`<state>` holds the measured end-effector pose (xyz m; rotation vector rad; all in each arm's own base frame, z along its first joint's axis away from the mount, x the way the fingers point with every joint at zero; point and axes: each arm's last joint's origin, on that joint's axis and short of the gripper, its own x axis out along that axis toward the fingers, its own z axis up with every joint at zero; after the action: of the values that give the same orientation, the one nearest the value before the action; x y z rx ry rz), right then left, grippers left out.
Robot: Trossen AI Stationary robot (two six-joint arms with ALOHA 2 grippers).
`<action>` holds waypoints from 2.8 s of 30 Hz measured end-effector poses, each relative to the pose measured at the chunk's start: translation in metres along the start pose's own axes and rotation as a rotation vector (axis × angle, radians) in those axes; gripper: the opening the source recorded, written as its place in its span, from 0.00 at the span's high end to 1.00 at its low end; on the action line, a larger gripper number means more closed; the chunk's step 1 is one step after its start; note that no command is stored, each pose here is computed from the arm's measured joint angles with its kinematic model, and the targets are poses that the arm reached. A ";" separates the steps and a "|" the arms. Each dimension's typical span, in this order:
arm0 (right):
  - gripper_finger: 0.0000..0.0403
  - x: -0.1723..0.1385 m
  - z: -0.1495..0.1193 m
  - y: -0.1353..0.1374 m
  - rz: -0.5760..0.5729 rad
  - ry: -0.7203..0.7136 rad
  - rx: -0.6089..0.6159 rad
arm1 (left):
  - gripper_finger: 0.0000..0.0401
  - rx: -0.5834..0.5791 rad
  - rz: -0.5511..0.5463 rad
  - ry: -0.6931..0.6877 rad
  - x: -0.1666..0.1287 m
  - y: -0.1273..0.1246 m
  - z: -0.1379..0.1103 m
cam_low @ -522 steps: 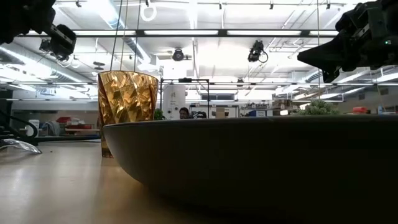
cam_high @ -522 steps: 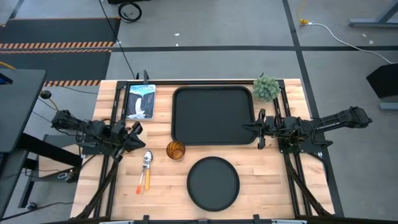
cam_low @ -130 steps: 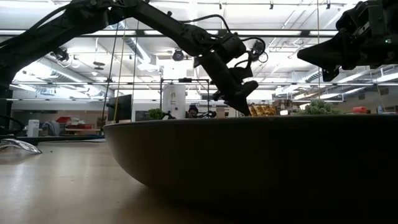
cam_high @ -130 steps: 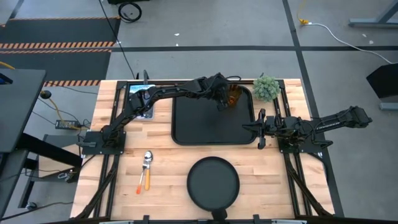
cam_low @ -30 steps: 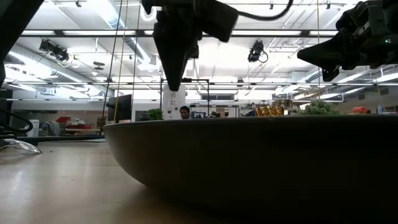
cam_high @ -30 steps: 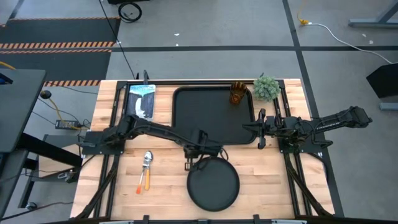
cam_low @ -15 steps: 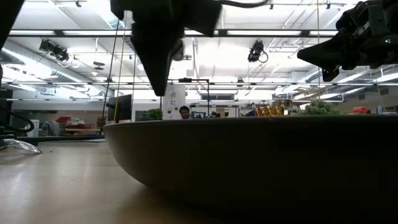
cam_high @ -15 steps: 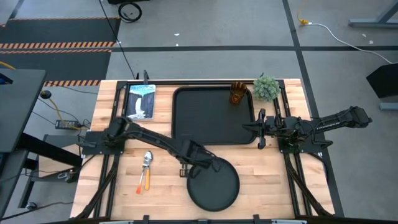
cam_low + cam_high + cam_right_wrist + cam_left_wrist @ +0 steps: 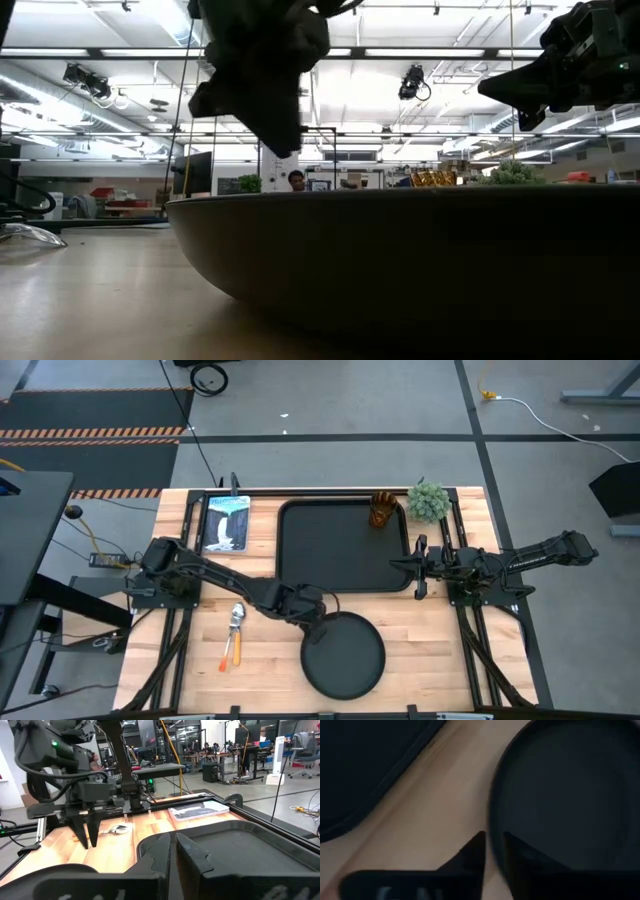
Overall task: Pick and place plate/cup/fork/spoon on tray
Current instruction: Put the black plate on the black tray
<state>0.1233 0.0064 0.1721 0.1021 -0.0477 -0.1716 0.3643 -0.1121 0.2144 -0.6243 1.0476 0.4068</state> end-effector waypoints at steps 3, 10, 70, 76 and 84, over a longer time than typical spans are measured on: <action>0.92 0.000 0.000 0.000 0.000 0.000 0.000 | 0.65 -0.067 0.013 -0.012 0.003 -0.001 -0.003; 0.92 0.000 0.000 0.000 0.000 0.000 0.000 | 0.45 -0.159 0.030 0.009 0.013 0.001 -0.006; 0.92 0.000 0.000 0.000 -0.001 0.000 0.000 | 0.97 -0.198 -0.104 0.225 0.043 0.011 0.043; 0.92 0.000 0.000 0.000 -0.001 0.000 0.000 | 0.97 -0.188 -0.071 0.224 0.027 0.022 0.072; 0.92 0.000 0.000 0.000 -0.001 0.000 0.000 | 0.97 -0.186 -0.040 0.201 0.013 0.045 0.106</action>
<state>0.1234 0.0064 0.1721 0.1020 -0.0473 -0.1722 0.4148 -0.0091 0.2277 -0.8650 1.1940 0.4154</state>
